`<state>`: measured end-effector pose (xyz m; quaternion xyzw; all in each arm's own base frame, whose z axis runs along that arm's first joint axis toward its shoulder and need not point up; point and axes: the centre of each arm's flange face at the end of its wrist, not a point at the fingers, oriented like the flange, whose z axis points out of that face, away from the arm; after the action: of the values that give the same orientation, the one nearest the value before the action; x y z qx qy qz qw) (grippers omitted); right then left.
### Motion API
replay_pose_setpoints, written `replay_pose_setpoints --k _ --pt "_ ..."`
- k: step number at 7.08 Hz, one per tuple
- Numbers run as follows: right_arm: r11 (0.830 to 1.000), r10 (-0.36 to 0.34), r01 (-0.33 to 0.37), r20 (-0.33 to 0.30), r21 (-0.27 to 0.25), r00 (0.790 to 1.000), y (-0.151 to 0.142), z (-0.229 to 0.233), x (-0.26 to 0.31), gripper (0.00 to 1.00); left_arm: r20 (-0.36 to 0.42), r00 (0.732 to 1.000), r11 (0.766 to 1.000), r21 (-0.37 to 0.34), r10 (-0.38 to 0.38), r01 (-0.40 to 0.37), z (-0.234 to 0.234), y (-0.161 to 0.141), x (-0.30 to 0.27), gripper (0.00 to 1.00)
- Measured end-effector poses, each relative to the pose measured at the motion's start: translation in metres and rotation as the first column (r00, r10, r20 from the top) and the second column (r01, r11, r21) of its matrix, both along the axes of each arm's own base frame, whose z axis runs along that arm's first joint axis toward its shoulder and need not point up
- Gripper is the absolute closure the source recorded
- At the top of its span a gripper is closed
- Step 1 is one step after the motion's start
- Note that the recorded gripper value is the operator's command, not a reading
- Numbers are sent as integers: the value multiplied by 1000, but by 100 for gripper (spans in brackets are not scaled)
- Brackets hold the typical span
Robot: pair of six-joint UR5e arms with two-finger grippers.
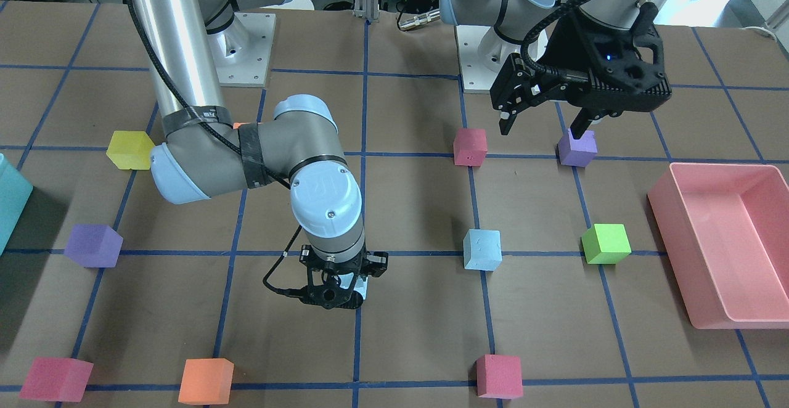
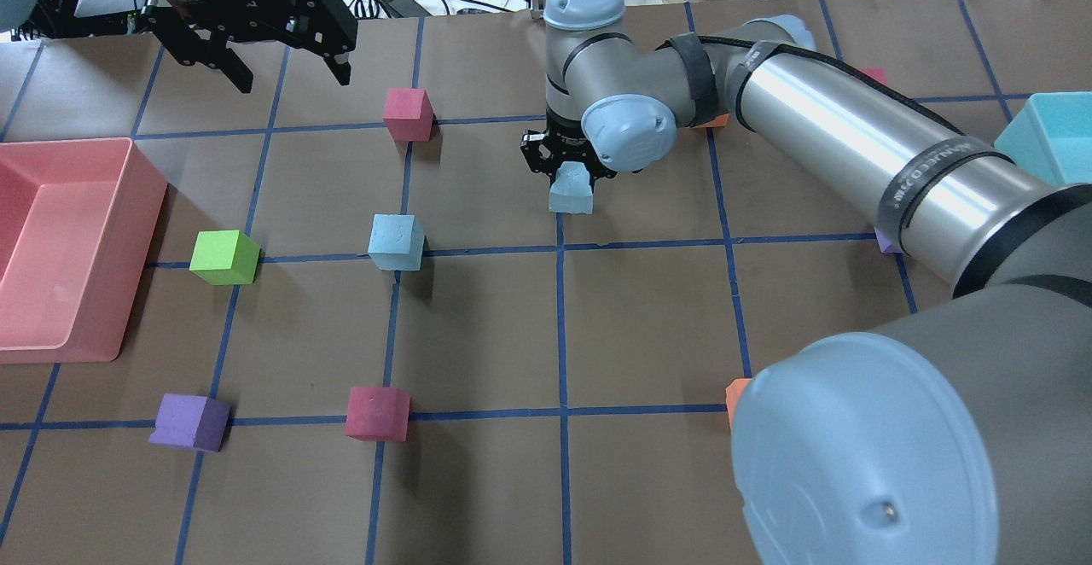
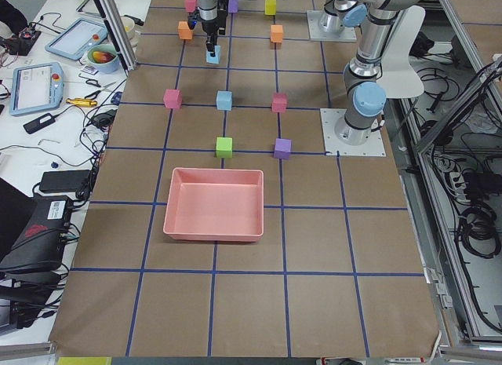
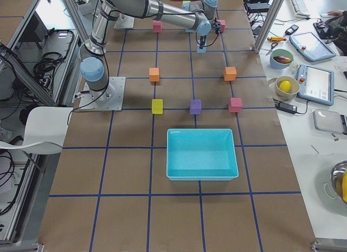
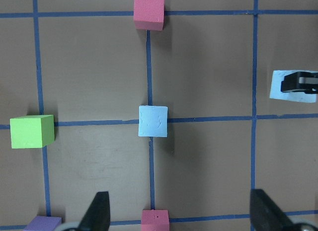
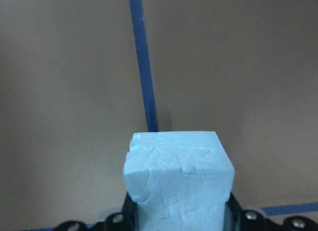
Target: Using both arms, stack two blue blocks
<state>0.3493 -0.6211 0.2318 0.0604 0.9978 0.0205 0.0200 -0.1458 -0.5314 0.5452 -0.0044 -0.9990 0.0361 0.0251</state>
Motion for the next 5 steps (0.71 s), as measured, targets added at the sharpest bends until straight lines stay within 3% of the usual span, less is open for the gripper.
replay_pose_setpoints --k 1,2,3,5 --pt "1000 -2 2 -7 19 1000 3 -7 4 88 0 1000 1000 0 1 -1 0 0 0 0" --pt "1000 -3 3 -11 31 1000 5 -10 6 54 0 1000 1000 0 1 -1 0 0 -1 0" --pt "999 -3 3 -13 37 1000 5 -12 6 43 0 1000 1000 2 1 -1 0 1 -1 0" --pt "999 -3 3 -15 49 1000 6 -18 6 38 -2 1000 1000 14 5 -5 -6 0 -1 0"
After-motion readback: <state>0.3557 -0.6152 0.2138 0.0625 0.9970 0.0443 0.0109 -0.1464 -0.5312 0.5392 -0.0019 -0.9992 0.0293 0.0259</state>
